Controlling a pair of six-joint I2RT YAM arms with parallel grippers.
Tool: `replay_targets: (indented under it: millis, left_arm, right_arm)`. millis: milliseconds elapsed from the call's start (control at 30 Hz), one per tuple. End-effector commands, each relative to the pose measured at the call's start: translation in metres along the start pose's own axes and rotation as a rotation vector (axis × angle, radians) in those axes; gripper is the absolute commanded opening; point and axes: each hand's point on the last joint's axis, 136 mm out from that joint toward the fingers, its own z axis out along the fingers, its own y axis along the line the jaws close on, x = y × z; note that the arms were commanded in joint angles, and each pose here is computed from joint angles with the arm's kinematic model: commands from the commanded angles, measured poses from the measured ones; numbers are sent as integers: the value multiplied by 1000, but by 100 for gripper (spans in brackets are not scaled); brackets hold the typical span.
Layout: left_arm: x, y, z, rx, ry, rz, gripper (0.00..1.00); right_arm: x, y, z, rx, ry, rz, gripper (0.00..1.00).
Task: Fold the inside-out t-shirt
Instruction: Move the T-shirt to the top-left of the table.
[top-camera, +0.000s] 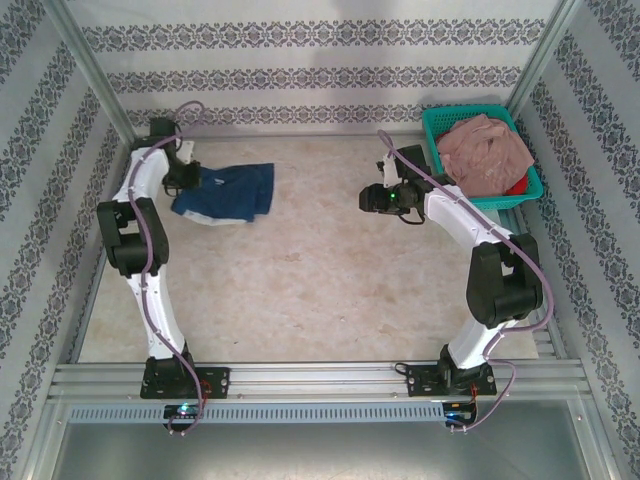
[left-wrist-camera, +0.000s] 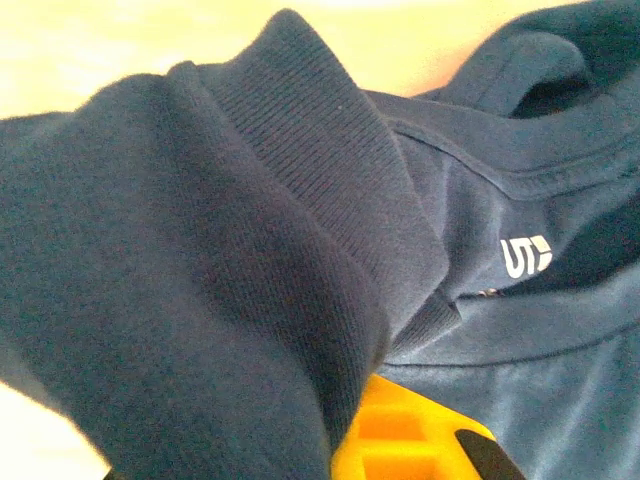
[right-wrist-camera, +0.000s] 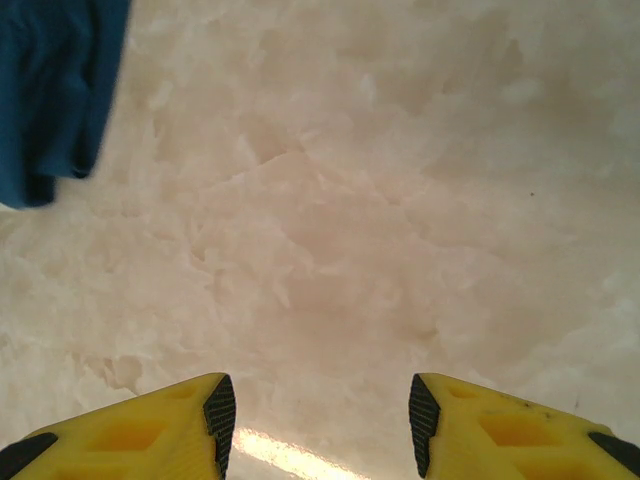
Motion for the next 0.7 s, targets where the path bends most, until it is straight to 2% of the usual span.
replay_targets:
  millis: [0, 100, 233, 333, 400, 467, 567, 667]
  left_arm:
    - [7, 60, -2, -185, 108, 57, 2]
    - [-15, 94, 3, -302, 87, 38, 14]
    - [-32, 111, 8, -380, 44, -6, 45]
    - [-35, 121, -14, -459, 20, -79, 65]
    - [-35, 118, -38, -465, -18, -132, 72]
    - [-35, 106, -62, -418, -81, -183, 77]
    - [-31, 66, -95, -238, -240, -258, 84]
    - [-18, 19, -129, -56, -445, -295, 96]
  right_arm:
    - [7, -4, 1, 7, 32, -4, 52]
    - [10, -5, 3, 13, 38, 1, 52]
    - [12, -5, 3, 27, 44, 2, 52]
    - [13, -6, -3, 53, 38, -6, 52]
    - [12, -14, -11, 106, 19, -20, 53]
    - [9, -22, -23, 165, -18, -43, 54]
    - [5, -37, -45, 289, -98, -92, 59]
    - [3, -51, -67, 385, -196, -113, 72]
